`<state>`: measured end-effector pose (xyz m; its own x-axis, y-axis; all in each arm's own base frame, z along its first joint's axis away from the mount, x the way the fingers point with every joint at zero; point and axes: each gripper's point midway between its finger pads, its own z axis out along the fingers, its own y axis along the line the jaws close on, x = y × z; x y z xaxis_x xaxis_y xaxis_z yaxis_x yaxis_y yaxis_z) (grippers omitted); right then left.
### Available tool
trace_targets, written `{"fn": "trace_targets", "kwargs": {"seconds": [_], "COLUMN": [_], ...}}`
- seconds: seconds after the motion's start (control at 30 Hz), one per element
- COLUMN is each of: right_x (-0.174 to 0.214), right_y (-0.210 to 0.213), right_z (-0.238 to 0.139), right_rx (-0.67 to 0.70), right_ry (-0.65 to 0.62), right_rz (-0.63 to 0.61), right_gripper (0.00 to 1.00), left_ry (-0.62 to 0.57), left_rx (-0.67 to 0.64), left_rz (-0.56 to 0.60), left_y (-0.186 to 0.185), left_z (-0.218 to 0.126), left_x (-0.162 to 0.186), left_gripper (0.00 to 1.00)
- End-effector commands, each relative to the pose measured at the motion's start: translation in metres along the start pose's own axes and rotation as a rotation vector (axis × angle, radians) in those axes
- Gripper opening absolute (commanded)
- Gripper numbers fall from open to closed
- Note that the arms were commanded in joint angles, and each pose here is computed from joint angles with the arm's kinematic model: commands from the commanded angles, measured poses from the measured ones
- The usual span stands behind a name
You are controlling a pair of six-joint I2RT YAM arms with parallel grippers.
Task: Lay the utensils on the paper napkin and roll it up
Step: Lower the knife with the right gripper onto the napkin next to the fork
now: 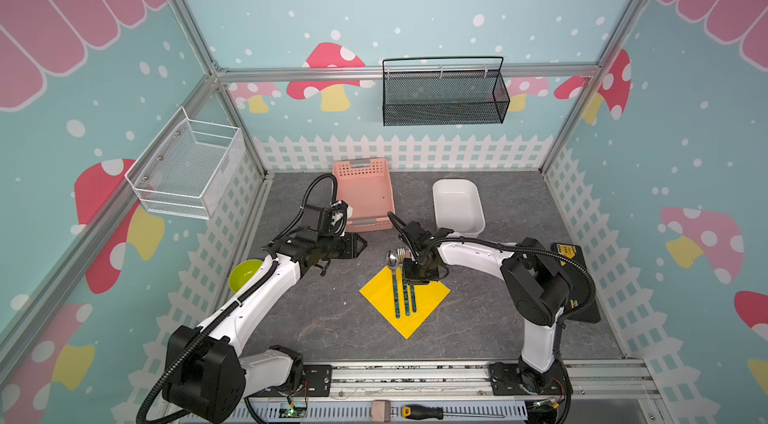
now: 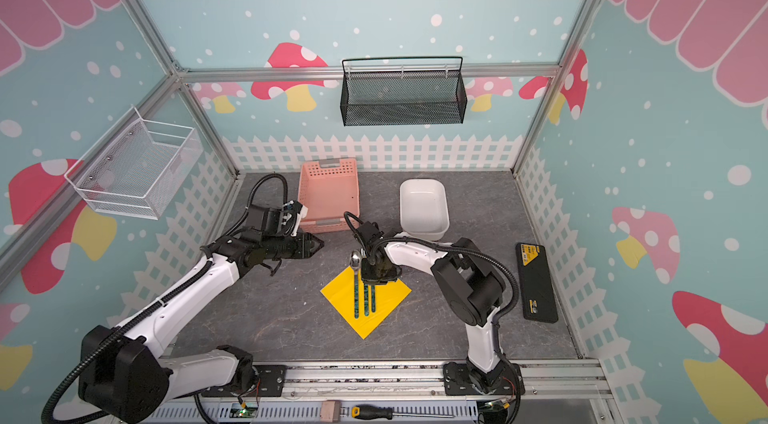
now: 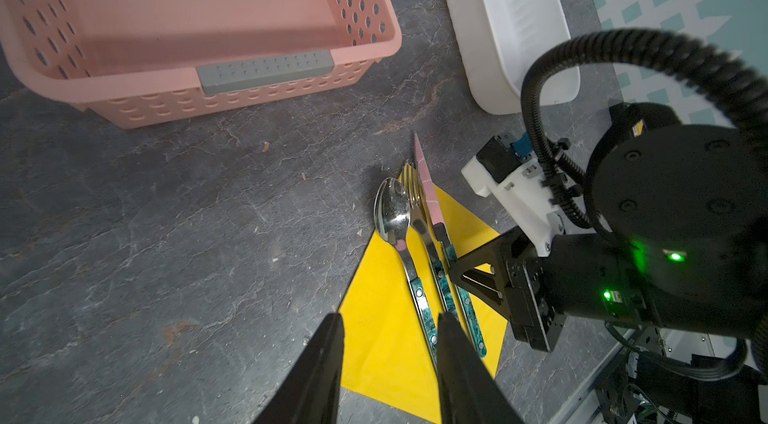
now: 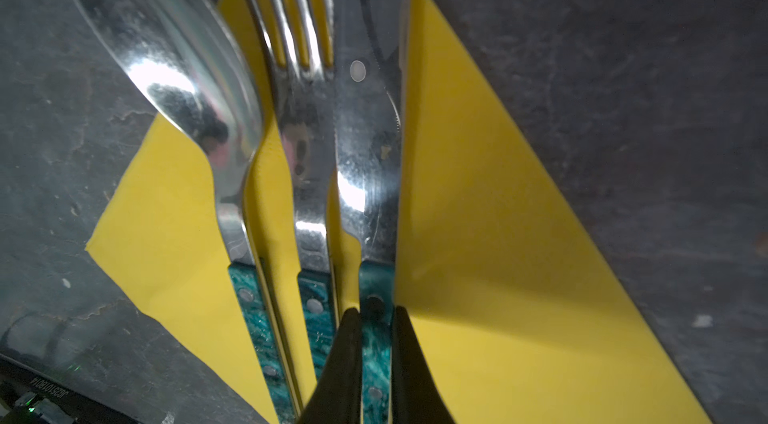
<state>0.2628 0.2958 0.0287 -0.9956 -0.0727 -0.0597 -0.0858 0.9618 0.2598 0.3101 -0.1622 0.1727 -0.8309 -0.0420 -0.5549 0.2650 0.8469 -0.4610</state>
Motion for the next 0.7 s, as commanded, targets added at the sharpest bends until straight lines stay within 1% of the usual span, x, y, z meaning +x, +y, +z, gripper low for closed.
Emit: {"fn": "trace_targets", "kwargs": {"seconds": [0.0, 0.3, 0.43, 0.6, 0.67], "right_x": [0.0012, 0.0057, 0.0061, 0.0071, 0.0065], "right_y": [-0.0035, -0.0093, -0.0101, -0.0111, -0.0107], "right_z": [0.0035, 0.0079, 0.0098, 0.01, 0.0096], "right_rx": [0.04, 0.059, 0.063, 0.065, 0.064], "right_ry": [0.011, 0.03, 0.033, 0.036, 0.034], "right_rz": [-0.004, -0.002, 0.0, 0.004, 0.005], "right_gripper": [0.12, 0.13, 0.16, 0.17, 0.19], "left_ry": [-0.012, -0.008, -0.008, -0.008, -0.006], "left_rx": [-0.002, 0.001, 0.002, 0.0, -0.001], "left_rz": [0.016, 0.016, 0.017, 0.017, 0.016], "left_y": [-0.004, -0.0044, -0.0048, -0.0045, -0.0039], "left_z": [-0.0035, -0.0023, -0.0026, -0.0026, -0.0023], "left_x": [-0.0081, -0.0072, -0.0077, -0.0074, -0.0069], "left_gripper": [0.39, 0.4, 0.4, 0.4, 0.4]}}
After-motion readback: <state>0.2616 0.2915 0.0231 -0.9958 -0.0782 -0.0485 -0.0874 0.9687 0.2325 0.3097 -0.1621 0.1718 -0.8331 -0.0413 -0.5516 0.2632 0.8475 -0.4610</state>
